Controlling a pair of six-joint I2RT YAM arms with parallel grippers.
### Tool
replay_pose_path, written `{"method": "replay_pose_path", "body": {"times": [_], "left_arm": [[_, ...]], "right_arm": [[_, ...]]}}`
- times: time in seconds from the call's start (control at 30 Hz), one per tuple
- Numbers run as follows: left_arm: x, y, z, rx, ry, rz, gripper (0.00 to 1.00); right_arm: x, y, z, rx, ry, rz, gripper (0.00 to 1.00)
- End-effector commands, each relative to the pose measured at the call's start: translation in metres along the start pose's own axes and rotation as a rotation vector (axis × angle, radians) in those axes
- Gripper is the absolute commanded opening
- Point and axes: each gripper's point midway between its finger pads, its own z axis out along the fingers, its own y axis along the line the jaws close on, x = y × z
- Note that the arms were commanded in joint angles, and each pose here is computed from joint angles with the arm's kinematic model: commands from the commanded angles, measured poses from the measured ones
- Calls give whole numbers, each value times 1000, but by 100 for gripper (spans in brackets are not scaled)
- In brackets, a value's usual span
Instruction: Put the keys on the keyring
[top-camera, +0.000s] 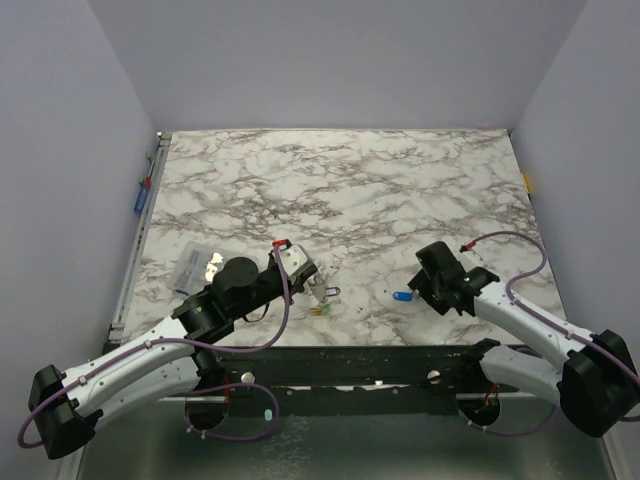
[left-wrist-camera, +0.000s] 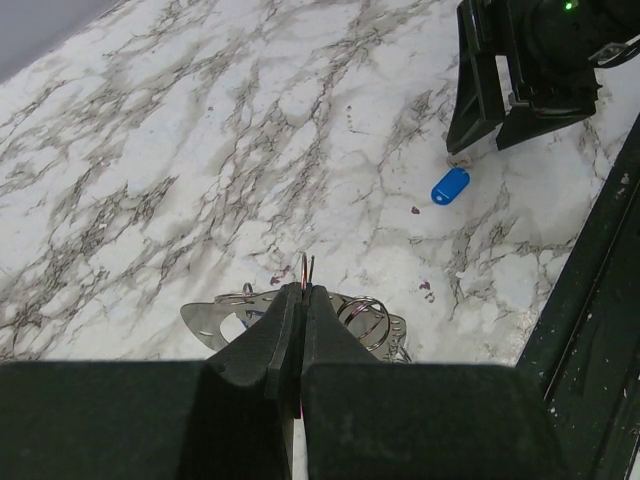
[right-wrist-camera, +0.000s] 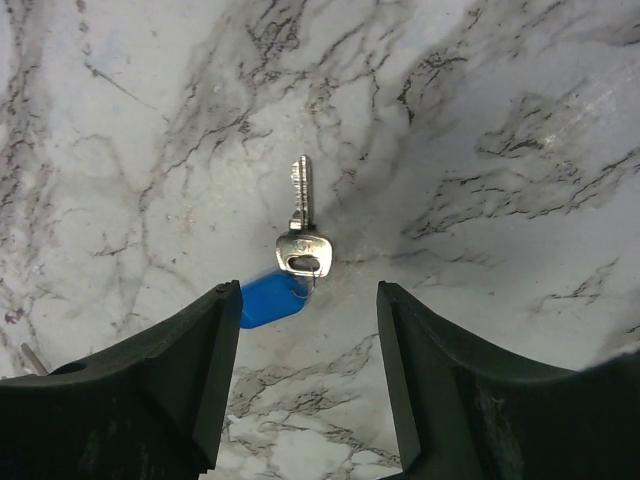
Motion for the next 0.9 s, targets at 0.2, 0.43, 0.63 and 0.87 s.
{"method": "replay_pose_path", "body": {"times": [0.2, 0.43, 0.63, 0.87], "left_arm": [[-11, -5, -2, 32, -54, 14, 0], [-10, -6, -1, 40, -46, 18, 0], [-9, -6, 0, 42, -44, 20, 0], [-10, -6, 0, 44, -46, 18, 0]], "right_arm": [[4, 5, 24, 2, -20, 55, 49], [5, 5, 28, 17, -14, 44, 41], [6, 7, 30, 3, -13, 33, 22], [0, 8, 27, -2, -40, 14, 3]]}}
